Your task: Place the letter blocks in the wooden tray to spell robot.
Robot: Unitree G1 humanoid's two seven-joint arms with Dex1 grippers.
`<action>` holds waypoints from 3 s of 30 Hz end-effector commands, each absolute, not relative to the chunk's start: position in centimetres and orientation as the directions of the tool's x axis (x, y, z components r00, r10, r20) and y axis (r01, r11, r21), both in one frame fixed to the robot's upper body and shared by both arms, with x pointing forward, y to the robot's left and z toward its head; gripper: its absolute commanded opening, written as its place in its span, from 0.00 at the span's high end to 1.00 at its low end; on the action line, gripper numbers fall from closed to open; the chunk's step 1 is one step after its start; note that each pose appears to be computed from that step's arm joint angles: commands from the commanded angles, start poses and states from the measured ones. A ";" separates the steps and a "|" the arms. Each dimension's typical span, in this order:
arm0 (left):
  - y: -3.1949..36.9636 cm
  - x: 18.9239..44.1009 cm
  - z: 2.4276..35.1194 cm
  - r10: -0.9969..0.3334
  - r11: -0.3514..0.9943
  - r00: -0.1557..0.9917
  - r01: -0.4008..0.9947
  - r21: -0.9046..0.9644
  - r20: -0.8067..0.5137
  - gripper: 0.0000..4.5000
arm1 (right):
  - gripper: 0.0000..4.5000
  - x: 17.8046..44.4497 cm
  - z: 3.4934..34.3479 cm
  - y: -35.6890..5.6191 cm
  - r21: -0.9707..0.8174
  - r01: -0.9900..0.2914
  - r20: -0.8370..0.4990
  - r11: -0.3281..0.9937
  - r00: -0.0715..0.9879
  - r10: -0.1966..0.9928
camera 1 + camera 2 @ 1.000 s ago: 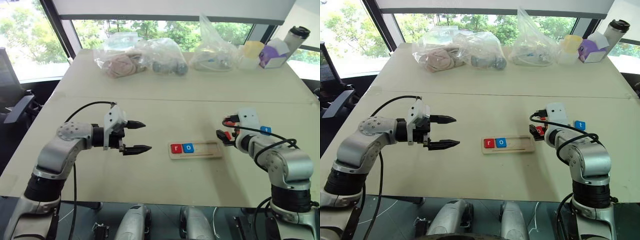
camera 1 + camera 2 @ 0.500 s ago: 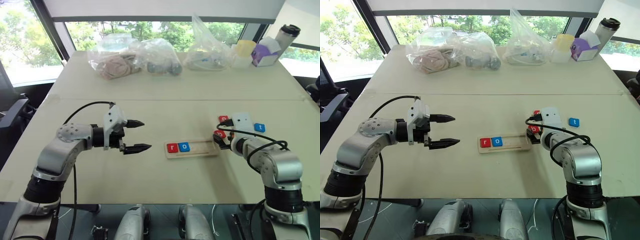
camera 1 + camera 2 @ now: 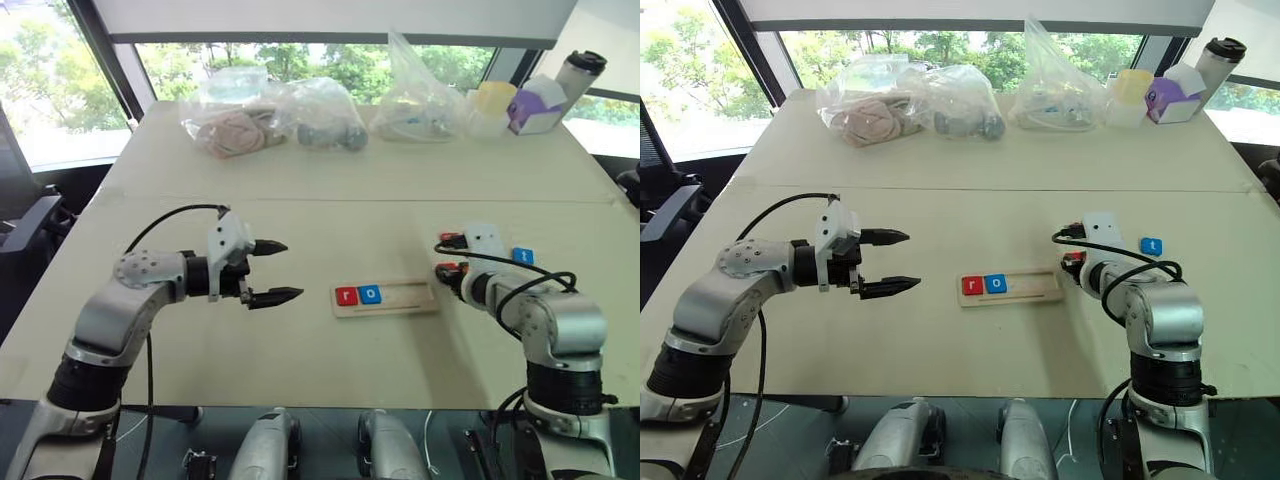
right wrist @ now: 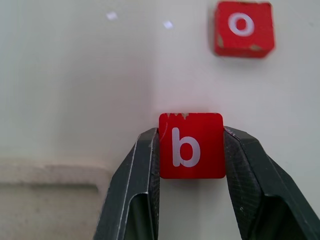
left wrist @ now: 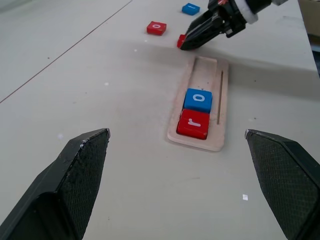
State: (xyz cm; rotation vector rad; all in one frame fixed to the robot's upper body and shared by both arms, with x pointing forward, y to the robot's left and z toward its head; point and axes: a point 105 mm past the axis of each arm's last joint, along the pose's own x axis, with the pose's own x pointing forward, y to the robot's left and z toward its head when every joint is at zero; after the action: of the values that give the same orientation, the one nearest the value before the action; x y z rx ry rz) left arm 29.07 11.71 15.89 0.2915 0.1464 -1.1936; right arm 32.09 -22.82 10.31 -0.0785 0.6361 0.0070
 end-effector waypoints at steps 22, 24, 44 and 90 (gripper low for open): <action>10.8 28.8 16.1 -0.915 0.289 0.326 0.941 0.179 -0.238 0.00 | 0.74 27.7 11.1 -23.8 -0.086 0.048 -0.584 0.995 0.807 -0.089; 10.8 28.8 16.1 -0.914 0.289 0.328 0.940 0.181 -0.240 0.00 | 0.74 27.9 11.1 -23.7 -0.080 0.040 -0.585 0.996 0.807 -0.080; 10.6 28.9 16.1 -0.916 0.284 0.325 0.939 0.192 -0.236 0.00 | 0.01 26.8 18.1 -21.9 -0.242 -0.670 -0.635 0.702 0.656 0.407; 12.7 26.5 16.2 -0.911 0.129 0.215 0.960 0.250 -0.353 0.00 | 0.75 32.0 16.5 -21.9 -0.381 -0.910 -0.733 0.162 0.404 0.547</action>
State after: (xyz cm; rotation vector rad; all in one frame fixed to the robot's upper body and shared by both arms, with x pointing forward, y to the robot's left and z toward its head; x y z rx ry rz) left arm 26.42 12.68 15.34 0.4320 0.1652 -1.3659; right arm 31.74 -23.69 13.42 -0.8839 0.6056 1.0861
